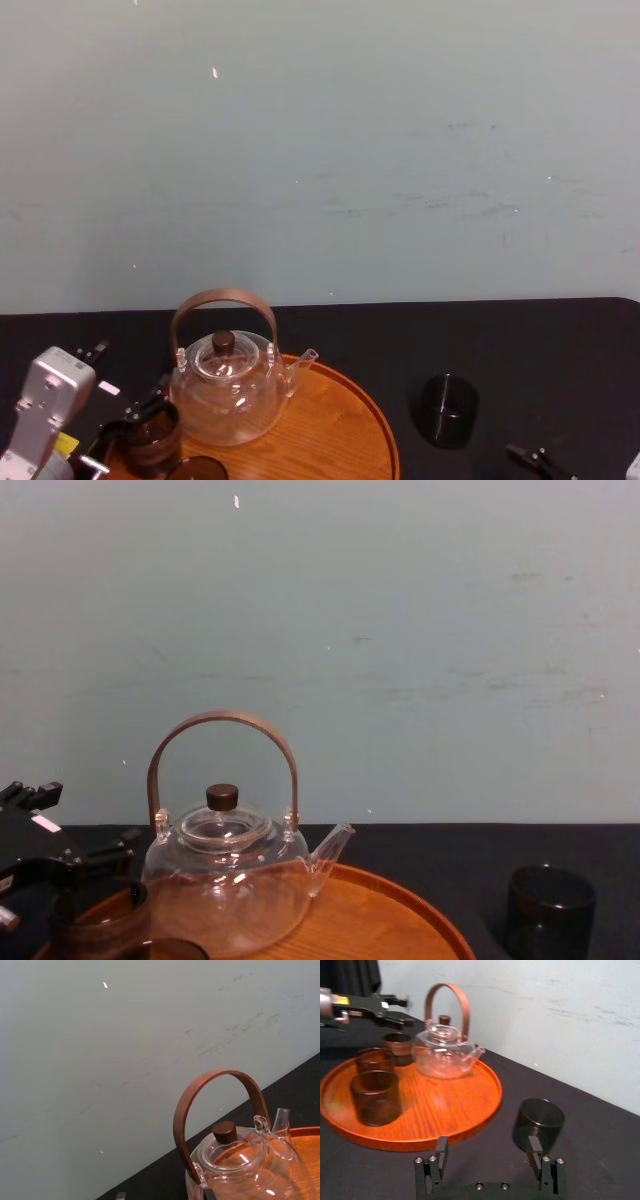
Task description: Pick up the glass from the table and place it on the tray.
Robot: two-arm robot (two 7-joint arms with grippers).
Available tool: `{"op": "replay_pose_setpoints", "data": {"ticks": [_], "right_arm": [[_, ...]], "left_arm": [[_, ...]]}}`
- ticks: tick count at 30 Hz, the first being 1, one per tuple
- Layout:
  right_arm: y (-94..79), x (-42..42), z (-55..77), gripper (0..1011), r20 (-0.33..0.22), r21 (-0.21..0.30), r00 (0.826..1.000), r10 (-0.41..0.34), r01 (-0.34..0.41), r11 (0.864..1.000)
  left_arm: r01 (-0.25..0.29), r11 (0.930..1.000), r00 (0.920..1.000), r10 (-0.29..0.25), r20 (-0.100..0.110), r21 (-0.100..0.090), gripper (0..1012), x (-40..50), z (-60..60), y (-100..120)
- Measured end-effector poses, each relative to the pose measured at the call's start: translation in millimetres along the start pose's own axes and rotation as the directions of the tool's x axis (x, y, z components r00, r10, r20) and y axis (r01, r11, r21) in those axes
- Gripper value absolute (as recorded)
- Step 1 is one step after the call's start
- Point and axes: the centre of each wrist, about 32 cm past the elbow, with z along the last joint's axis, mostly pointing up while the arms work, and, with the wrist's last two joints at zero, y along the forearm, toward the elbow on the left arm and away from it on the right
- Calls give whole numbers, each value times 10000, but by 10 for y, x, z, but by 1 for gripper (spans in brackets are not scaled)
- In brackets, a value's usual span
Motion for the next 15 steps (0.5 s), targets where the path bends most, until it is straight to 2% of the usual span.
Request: {"op": "replay_pose_setpoints", "data": {"ticks": [4,9,10,15], "right_arm": [[40,88,-19,1002,-181,-85,9997,-139,138,9999],[165,266,-41,1002,-484,-271,9985,-257,245,9993],[165,266,-41,1002,-484,-271,9985,-257,245,9993],[257,419,-44,1002,-603,-403,9969,-505,482,9980]], "left_arm": [[0,10000,10000,0,0,1,1001,0,0,0],[-1,10000,10000,1,0,-1,1001,0,0,0],[0,10000,10000,0,0,-1,1001,0,0,0],[0,10000,10000,0,0,0,1001,0,0,0]]}}
